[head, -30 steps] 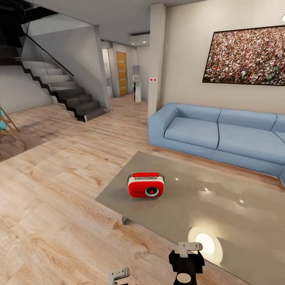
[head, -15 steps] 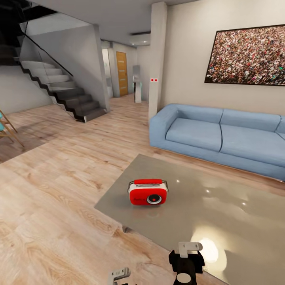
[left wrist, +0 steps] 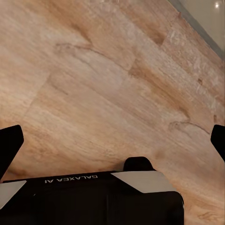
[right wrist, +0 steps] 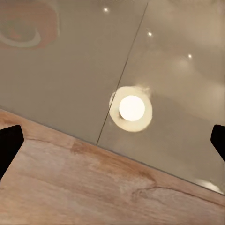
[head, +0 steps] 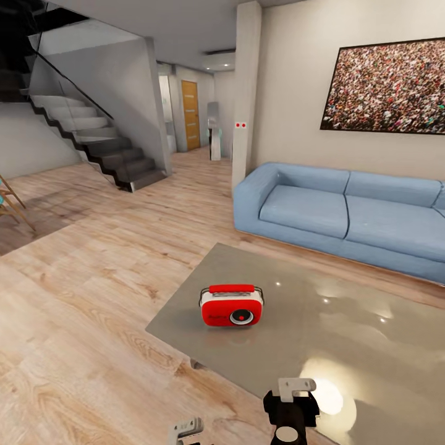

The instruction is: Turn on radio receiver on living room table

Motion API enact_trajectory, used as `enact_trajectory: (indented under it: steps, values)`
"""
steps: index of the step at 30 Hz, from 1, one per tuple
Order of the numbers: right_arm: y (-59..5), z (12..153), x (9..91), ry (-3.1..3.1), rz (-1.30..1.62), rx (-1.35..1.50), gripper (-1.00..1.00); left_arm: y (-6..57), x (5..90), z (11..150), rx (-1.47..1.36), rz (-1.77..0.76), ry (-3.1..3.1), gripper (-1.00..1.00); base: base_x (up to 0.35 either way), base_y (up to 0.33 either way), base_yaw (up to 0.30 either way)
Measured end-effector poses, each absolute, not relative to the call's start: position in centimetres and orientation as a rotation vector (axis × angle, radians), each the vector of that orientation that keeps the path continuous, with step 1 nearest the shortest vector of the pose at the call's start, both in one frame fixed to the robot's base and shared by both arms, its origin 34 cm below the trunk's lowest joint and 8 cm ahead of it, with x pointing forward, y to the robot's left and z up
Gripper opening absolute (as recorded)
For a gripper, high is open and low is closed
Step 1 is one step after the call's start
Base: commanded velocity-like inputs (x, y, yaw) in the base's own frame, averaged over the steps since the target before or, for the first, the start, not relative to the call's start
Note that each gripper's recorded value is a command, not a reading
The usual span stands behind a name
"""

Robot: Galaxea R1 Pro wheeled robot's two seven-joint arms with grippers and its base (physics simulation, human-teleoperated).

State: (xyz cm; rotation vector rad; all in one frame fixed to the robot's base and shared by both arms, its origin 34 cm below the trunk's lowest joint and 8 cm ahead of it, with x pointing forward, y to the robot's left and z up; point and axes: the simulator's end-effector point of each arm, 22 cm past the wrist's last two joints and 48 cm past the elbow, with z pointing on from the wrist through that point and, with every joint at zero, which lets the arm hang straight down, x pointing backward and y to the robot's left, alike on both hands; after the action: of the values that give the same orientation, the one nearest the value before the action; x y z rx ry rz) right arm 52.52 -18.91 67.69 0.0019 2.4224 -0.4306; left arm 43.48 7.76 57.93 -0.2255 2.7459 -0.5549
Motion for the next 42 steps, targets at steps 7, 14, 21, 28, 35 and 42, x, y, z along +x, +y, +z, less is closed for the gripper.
enact_trajectory:
  steps: [7, 14, 21, 28, 35, 42]
  values:
    - [-18.91, 67.69, 52.52, 2.422, -0.431, 0.002, 1.0, 7.75, 43.5, 57.93, -0.224, -0.554, 2.746, 1.0, 0.313, 0.0, 0.0]
    - [-18.89, 67.7, 52.52, 2.422, -0.43, 0.002, 1.0, 7.76, 43.5, 57.93, -0.223, -0.554, 2.746, 1.0, 0.332, 0.0, 0.0]
    - [-18.9, 67.7, 52.52, 2.422, -0.43, 0.002, 1.0, 7.78, 43.51, 57.93, -0.224, -0.553, 2.746, 1.0, 0.246, 0.0, 0.0]
    - [-18.91, 67.69, 52.52, 2.422, -0.431, 0.002, 1.0, 7.76, 43.51, 57.94, -0.223, -0.554, 2.746, 1.0, 0.027, 0.0, 0.0]
    - [-18.92, 67.7, 52.52, 2.422, -0.431, 0.002, 1.0, 7.79, 43.48, 57.92, -0.224, -0.553, 2.746, 1.0, 0.001, 0.0, 0.0]
    - [-18.92, 67.71, 52.53, 2.422, -0.432, 0.001, 1.0, 7.78, 43.5, 57.94, -0.224, -0.553, 2.746, 1.0, 0.0, 0.0, 0.0]
